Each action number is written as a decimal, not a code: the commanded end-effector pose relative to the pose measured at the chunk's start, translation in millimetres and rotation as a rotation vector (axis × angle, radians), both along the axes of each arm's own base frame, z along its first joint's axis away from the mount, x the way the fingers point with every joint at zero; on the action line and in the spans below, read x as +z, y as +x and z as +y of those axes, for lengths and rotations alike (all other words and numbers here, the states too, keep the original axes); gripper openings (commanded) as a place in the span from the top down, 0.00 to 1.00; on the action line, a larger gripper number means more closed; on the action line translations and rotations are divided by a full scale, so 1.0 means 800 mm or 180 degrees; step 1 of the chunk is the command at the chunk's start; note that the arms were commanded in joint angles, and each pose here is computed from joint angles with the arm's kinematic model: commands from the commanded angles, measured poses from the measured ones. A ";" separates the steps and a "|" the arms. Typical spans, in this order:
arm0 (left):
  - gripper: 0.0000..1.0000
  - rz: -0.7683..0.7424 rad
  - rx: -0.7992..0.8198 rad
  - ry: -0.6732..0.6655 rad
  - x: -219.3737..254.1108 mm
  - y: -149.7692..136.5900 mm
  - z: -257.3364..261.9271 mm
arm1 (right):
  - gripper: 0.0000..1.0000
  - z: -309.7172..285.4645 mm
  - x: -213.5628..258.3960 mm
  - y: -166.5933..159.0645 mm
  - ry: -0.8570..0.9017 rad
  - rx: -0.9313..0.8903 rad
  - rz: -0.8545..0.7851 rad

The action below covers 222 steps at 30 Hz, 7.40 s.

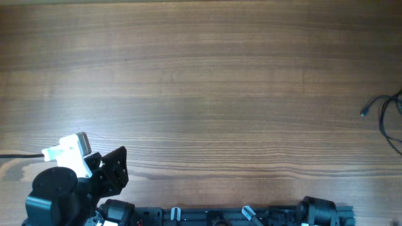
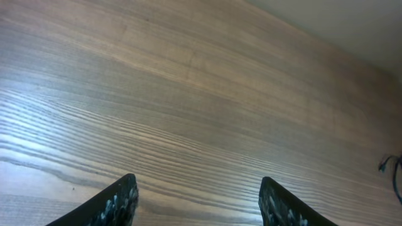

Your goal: Untangle cables

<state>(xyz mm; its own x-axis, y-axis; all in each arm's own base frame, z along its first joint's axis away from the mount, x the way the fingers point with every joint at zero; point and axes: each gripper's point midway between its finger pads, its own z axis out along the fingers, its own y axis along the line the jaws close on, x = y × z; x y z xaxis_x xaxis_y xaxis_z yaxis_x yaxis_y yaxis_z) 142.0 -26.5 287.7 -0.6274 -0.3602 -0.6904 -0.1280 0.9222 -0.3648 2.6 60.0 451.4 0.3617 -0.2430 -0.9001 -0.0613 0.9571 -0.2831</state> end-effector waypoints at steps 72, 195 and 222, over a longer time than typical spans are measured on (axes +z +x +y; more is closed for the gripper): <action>0.32 -0.0207 -0.0011 0.0046 0.016 0.006 0.002 | 0.00 -0.109 -0.347 0.304 0.2319 -0.0299 0.1156; 0.00 -0.1815 -0.0169 -0.0275 0.015 -0.005 -0.006 | 0.00 -0.076 -0.362 0.309 0.0548 -0.0360 0.1314; 0.00 -0.3346 -0.0279 0.0037 -0.011 0.099 -0.023 | 0.00 -0.076 -0.362 0.309 0.0548 -0.0360 0.1314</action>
<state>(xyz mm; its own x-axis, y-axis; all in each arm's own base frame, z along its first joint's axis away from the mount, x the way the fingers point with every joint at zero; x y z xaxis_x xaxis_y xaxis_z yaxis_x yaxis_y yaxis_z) 217.1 -48.3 290.0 0.2669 -0.3624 -0.8930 0.3386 0.9028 -0.2652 249.9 -3.4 162.1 -0.0560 -0.0809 -0.9952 -0.0131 0.9967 -0.0803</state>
